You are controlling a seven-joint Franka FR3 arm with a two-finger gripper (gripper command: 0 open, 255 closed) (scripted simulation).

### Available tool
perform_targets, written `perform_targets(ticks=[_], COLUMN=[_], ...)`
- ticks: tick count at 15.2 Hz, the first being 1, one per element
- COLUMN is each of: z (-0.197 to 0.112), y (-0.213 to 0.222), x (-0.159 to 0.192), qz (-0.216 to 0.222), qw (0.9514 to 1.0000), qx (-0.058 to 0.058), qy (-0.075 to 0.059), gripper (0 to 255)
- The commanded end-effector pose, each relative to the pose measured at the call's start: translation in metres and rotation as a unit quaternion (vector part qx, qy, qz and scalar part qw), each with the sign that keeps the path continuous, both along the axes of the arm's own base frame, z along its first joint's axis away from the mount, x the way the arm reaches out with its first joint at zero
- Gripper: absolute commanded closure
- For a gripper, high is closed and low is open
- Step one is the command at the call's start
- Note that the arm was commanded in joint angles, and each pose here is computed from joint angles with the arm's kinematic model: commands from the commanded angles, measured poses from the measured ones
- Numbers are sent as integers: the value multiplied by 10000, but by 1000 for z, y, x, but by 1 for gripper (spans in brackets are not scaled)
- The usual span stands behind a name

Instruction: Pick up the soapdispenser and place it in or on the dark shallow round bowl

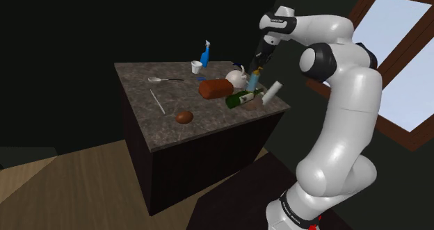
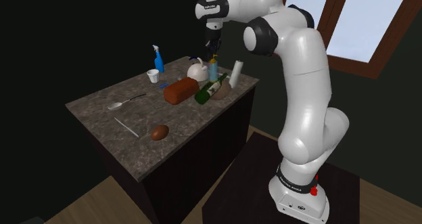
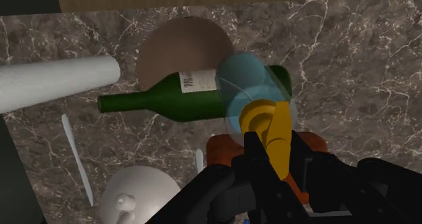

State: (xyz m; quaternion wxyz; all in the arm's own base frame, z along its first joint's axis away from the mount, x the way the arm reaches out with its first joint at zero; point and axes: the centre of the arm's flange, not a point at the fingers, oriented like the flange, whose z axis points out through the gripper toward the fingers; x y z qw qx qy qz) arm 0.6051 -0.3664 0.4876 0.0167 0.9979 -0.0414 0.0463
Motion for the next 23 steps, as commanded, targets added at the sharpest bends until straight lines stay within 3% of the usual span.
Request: perform_targets(ticks=[1, 8, 23], z=[6, 26, -53], y=[-25, -103, -103], x=[-4, -16, -16], qz=[9, 9, 9], qw=[10000, 10000, 10000], qx=[0, 0, 0], qy=[0, 0, 0], gripper=[255, 255, 255])
